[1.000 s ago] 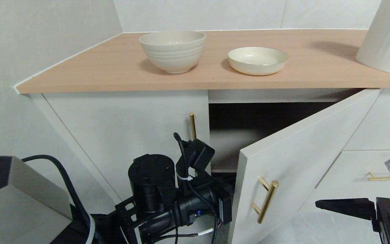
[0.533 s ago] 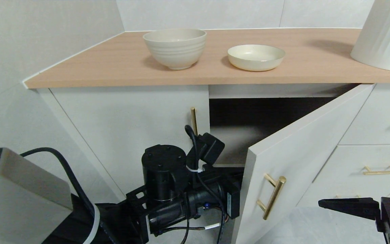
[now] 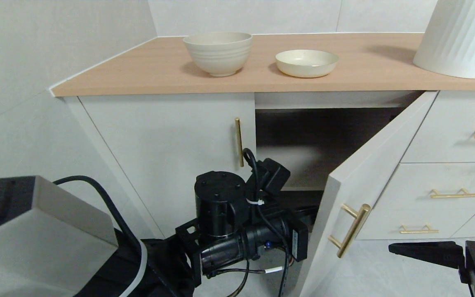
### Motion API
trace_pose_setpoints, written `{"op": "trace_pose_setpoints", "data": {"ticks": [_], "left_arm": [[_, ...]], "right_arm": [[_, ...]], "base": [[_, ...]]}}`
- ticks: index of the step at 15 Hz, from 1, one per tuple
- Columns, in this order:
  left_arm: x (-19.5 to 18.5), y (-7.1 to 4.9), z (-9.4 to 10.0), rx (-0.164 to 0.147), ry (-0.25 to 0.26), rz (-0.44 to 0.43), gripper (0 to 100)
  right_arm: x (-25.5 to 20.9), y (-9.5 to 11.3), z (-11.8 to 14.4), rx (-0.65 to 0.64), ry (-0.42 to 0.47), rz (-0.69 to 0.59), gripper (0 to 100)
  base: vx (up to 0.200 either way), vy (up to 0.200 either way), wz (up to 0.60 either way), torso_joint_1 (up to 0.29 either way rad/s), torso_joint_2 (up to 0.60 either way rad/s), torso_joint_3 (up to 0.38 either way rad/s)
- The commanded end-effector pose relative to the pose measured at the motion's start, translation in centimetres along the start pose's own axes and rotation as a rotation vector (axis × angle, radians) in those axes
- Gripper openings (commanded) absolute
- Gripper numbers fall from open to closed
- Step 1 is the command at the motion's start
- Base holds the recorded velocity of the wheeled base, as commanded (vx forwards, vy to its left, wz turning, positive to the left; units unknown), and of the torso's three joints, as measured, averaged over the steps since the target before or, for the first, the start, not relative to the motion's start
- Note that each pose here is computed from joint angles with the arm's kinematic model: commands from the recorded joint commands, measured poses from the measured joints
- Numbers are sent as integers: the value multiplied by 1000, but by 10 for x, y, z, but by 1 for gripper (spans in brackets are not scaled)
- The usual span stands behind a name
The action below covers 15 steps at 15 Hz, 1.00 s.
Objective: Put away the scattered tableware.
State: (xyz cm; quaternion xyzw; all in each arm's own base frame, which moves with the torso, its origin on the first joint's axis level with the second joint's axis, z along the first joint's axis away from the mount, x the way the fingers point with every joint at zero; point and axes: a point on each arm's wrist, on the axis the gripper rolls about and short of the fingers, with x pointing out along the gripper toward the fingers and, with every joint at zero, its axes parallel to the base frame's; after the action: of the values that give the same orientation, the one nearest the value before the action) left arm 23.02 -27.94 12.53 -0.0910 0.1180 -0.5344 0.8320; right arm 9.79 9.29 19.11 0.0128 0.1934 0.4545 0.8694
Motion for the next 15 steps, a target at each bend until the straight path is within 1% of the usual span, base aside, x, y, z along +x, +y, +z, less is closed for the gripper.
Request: {"op": "trace_pose_setpoints", "data": {"ticks": [1, 2, 4, 7, 8, 12, 14, 15], "left_arm": [[4, 0, 0, -1, 5, -4, 0], [6, 1, -1, -5, 18, -1, 0], [9, 3, -2, -7, 19, 1, 0], [13, 4, -1, -6, 16, -1, 0], [16, 5, -4, -9, 26, 2, 0], [31, 10, -5, -8, 22, -1, 0], [34, 3, -6, -6, 28, -17, 0], [37, -7, -9, -2, 36, -42, 0]], "right_arm": [[0, 0, 0, 1, 2, 0, 100], [0, 0, 0, 0, 0, 0, 100], [-2, 1, 0, -3, -10, 1, 100], [-4, 1, 1, -7, -19, 4, 100], [-5, 1, 0, -6, -17, 5, 100], [-5, 1, -1, -7, -18, 10, 100], [-7, 2, 0, -11, -27, 19, 100], [-10, 4, -1, -18, -36, 45, 100]], "base": [[0, 0, 0, 0, 0, 0], [-200, 0, 0, 2, 7, 2], [-200, 0, 0, 7, 0, 0], [0, 0, 0, 0, 0, 0], [0, 0, 0, 0, 0, 0], [0, 0, 0, 0, 0, 0], [0, 0, 0, 0, 0, 0], [0, 0, 0, 0, 0, 0]]}}
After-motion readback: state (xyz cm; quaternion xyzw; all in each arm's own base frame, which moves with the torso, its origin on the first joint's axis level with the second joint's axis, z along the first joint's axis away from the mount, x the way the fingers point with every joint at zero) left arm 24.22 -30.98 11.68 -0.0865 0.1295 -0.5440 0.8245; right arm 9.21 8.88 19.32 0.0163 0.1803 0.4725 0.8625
